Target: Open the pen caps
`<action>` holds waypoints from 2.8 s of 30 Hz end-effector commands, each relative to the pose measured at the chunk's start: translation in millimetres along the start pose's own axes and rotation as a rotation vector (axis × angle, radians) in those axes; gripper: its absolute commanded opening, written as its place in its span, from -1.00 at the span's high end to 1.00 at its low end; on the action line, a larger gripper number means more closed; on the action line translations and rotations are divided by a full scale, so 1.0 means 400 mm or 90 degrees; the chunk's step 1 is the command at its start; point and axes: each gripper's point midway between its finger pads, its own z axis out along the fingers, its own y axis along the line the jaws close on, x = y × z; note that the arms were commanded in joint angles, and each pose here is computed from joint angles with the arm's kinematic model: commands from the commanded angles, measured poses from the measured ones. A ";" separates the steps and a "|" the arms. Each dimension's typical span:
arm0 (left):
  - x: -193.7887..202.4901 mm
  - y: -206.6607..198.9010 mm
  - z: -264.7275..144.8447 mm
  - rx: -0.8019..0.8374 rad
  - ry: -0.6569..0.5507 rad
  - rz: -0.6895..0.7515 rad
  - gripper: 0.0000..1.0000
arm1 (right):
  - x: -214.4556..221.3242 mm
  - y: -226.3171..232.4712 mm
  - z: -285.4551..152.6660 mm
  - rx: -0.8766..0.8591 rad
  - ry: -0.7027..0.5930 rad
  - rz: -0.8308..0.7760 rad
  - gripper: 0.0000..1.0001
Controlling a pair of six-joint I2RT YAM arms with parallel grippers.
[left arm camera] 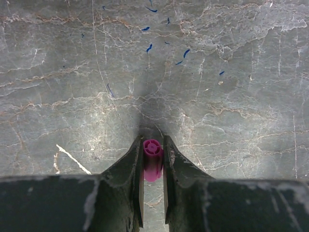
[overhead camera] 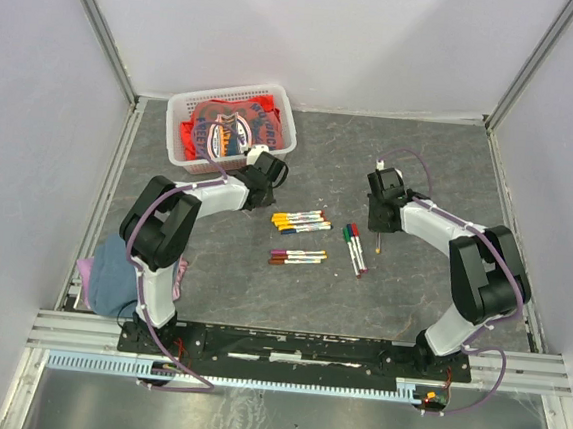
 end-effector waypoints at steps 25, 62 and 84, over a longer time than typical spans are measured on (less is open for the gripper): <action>0.006 0.010 -0.007 -0.008 -0.001 0.003 0.02 | -0.013 0.058 -0.094 -0.033 -0.065 -0.036 0.06; -0.057 -0.011 -0.093 0.057 -0.060 -0.060 -0.09 | 0.107 0.108 -0.060 -0.064 0.000 -0.078 0.20; -0.106 -0.071 -0.151 0.136 -0.072 -0.087 -0.16 | 0.156 0.109 -0.045 -0.064 0.062 -0.086 0.77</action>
